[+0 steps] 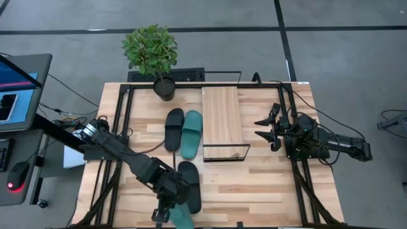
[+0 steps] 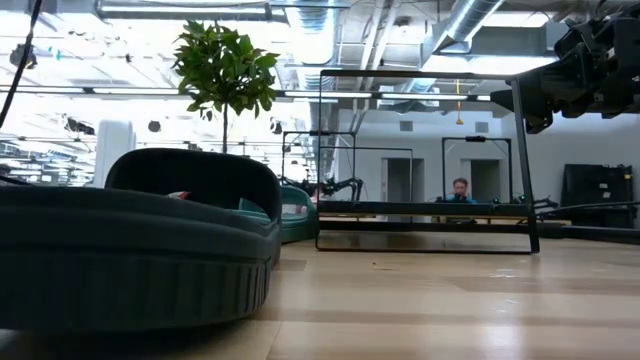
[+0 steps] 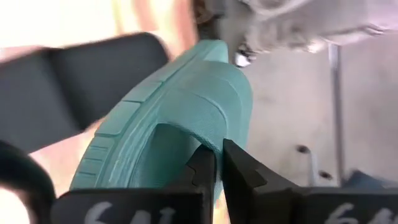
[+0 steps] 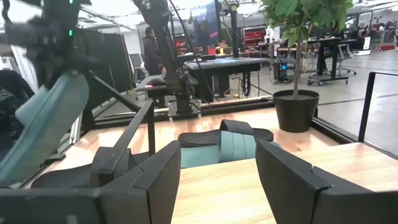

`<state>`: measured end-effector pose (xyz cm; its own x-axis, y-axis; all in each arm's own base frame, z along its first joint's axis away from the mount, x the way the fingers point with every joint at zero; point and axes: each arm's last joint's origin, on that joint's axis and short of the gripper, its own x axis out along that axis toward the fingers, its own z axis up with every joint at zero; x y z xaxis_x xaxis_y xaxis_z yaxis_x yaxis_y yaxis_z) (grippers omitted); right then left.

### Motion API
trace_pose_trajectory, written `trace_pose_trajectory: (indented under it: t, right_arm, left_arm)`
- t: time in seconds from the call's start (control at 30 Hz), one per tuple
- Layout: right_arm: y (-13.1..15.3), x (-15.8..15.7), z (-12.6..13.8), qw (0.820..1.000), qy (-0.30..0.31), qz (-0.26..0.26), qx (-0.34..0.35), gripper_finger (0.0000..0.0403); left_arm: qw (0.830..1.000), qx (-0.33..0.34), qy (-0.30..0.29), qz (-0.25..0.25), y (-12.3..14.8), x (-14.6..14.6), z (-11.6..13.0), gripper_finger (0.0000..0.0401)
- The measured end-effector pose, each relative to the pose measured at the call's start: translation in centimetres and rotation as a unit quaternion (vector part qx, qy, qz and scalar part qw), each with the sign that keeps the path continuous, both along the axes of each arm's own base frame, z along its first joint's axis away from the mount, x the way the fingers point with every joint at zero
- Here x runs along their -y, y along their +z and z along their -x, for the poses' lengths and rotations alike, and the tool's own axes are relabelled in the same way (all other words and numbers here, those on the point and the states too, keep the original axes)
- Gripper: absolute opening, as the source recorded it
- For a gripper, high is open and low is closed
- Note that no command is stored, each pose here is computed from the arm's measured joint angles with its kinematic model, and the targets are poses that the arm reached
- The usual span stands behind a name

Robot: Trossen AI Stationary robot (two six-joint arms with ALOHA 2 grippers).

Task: Pick and place slides into the shelf
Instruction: Put the bottom green slide on the shelf

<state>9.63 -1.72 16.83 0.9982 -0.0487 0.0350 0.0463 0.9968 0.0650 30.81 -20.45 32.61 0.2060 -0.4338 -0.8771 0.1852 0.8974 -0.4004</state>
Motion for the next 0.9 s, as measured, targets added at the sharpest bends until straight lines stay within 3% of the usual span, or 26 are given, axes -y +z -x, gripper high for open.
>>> trace_pose_trajectory:
  t: [0.23, 0.4, 0.5, 0.63, 0.9]
  right_arm:
    - [0.0, 0.0, 0.0, 1.000, 0.000, 0.000, 0.000, 0.0201]
    - [0.0, 0.0, 0.0, 1.000, 0.000, 0.000, 0.000, 0.0201]
    - [0.0, 0.0, 0.0, 1.000, 0.000, 0.000, 0.000, 0.0201]
    - [0.0, 0.0, 0.0, 1.000, 0.000, 0.000, 0.000, 0.0201]
    - [0.0, 0.0, 0.0, 1.000, 0.000, 0.000, 0.000, 0.0201]
  left_arm:
    - [0.995, 0.008, 0.060, -0.077, 5.4, -1.7, 1.8, 0.0000]
    - [0.992, 0.020, 0.088, -0.092, 9.1, -2.5, 3.8, 0.0000]
    - [0.988, 0.071, 0.104, -0.084, 11.4, -2.9, 4.6, 0.0000]
    - [0.974, 0.154, 0.141, -0.092, 14.3, -4.1, 6.2, 0.0000]
    - [0.927, 0.253, 0.214, -0.174, 16.5, -6.7, 8.4, 0.0000]
